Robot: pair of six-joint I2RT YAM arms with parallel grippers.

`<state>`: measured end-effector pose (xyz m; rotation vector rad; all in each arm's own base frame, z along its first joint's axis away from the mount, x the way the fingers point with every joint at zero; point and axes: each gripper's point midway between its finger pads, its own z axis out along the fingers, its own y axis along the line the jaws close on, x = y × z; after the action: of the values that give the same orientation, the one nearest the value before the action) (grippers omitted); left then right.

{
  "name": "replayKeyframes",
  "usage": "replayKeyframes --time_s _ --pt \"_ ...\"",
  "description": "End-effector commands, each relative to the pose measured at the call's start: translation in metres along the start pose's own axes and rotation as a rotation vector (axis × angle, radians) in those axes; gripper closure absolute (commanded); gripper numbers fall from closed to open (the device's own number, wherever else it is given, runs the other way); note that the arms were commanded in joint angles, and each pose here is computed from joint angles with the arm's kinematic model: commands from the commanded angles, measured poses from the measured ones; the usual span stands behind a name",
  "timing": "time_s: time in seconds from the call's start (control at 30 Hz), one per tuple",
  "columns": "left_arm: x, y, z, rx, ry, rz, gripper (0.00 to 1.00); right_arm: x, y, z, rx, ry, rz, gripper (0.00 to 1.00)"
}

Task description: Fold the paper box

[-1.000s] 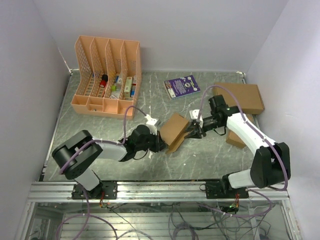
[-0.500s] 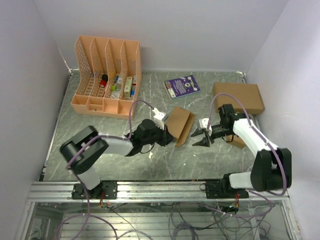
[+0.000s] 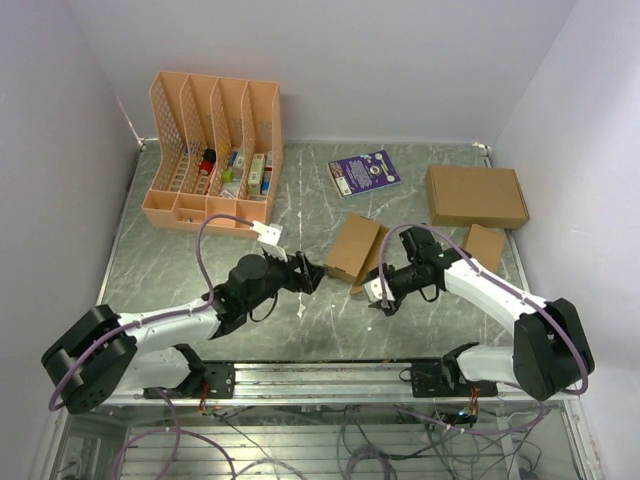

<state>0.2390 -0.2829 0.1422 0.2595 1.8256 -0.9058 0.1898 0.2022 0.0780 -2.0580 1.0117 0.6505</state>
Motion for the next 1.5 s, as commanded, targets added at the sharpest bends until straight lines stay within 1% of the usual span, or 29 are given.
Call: replayKeyframes --time_s 0.0,0.1,0.13,0.27,0.57,0.77,1.13,1.47 --pt "-0.014 0.007 0.009 -0.046 -0.031 -0.049 0.12 0.012 -0.019 0.007 0.031 0.076 -0.084 0.46" --pt "-0.002 0.018 0.02 -0.097 0.034 -0.042 0.13 0.018 -0.017 0.014 0.015 0.111 -0.102 0.5" --pt "0.0 0.019 0.025 -0.099 0.051 -0.037 0.14 0.015 -0.014 0.021 -0.005 0.108 -0.118 0.51" --pt "0.009 0.024 0.038 -0.102 0.092 -0.027 0.16 0.022 -0.007 0.027 -0.005 0.129 -0.122 0.54" --pt "0.007 0.042 0.054 -0.09 0.092 -0.074 0.17 0.034 -0.004 0.036 -0.008 0.191 -0.136 0.65" --pt "0.013 0.043 0.062 -0.079 0.113 -0.071 0.19 0.038 -0.008 0.036 0.013 0.218 -0.141 0.7" --pt "0.022 0.042 0.077 -0.053 0.143 -0.065 0.21 0.042 -0.007 0.041 0.02 0.244 -0.161 0.77" --pt "0.028 0.044 0.082 -0.056 0.161 -0.062 0.22 0.044 -0.011 0.042 0.039 0.269 -0.169 0.83"
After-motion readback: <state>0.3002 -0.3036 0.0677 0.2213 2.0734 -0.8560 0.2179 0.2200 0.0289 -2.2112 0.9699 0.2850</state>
